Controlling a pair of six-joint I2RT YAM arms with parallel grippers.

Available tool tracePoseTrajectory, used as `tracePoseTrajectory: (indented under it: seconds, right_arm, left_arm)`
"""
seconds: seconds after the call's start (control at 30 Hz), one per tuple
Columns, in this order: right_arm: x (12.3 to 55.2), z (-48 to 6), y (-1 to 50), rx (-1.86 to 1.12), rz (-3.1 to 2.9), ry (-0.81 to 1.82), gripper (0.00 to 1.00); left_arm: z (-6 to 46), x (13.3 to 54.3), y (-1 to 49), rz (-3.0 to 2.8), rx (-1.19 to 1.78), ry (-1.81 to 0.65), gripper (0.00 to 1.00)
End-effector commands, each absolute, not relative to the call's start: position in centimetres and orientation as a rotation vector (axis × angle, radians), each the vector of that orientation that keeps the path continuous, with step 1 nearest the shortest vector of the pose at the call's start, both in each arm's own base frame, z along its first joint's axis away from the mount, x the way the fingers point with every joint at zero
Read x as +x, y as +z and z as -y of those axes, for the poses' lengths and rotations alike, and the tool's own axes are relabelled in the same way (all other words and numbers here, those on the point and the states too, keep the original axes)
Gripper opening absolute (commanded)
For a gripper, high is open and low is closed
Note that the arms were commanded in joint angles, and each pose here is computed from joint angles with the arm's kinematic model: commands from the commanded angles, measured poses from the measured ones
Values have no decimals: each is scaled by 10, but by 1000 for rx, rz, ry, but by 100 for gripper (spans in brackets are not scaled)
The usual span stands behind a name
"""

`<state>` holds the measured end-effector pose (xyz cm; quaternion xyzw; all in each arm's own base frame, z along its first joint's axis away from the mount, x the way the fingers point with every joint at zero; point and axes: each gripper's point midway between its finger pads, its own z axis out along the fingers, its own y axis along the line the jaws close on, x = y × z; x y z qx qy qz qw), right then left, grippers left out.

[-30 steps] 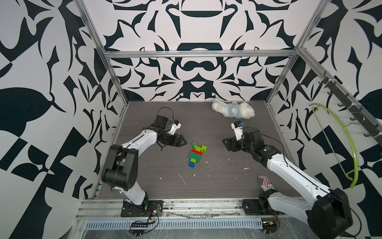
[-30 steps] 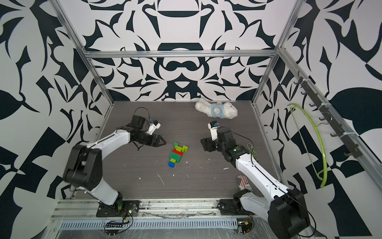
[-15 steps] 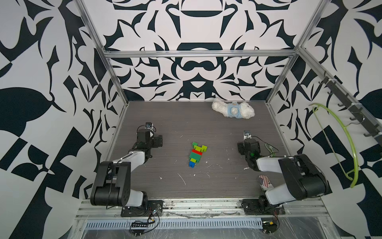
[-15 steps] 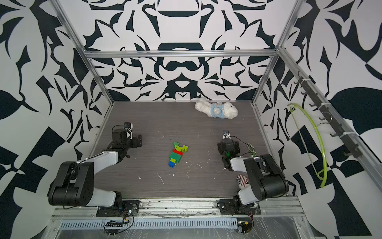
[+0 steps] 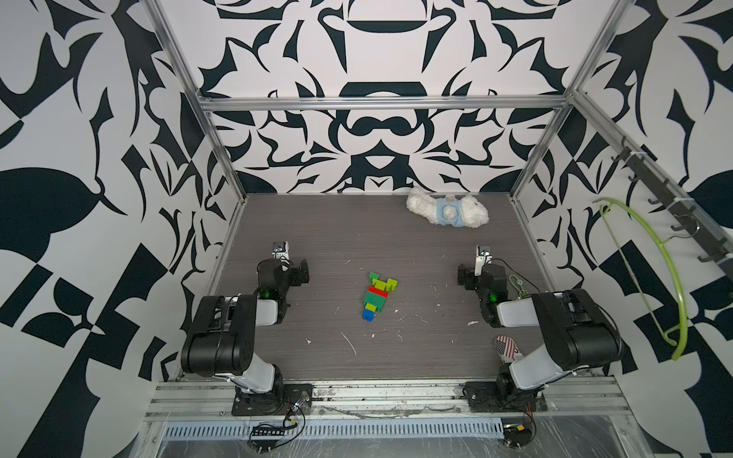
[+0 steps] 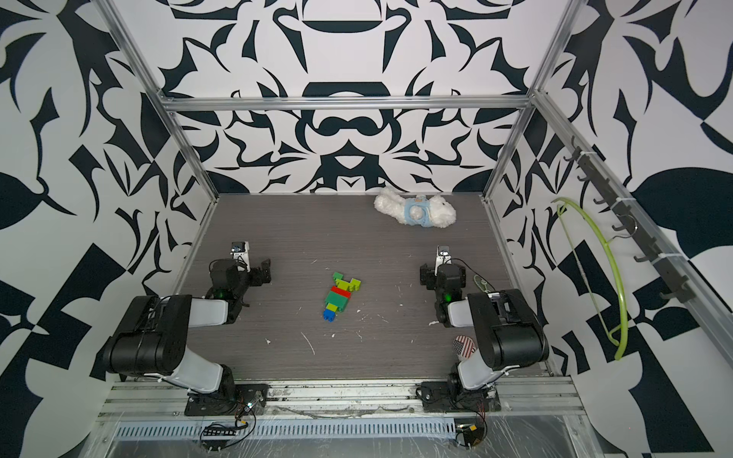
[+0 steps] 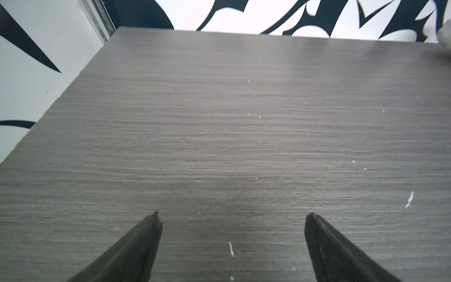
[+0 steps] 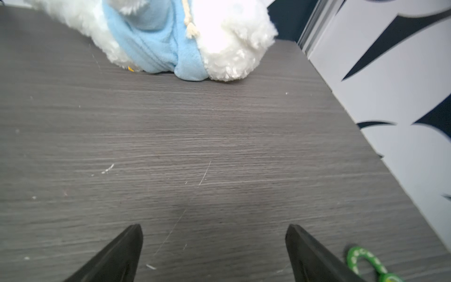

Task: Assemble a carrot with lego
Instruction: Reset both arms

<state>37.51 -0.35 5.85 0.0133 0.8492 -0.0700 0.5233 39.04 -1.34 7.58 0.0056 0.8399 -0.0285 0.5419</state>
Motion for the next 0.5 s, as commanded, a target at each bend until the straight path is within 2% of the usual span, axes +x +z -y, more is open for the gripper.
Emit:
tracePoseTrajectory:
  seconds: [0.0,0.47]
  right_arm:
    - [385,2,77,46,-1972,-145,100]
    - [386,2,77,46,-1973,-144,100]
  left_arm:
    - [14,394,87,-1957,12,-84,99]
    - [18,393,87,-1948,33,-88,99]
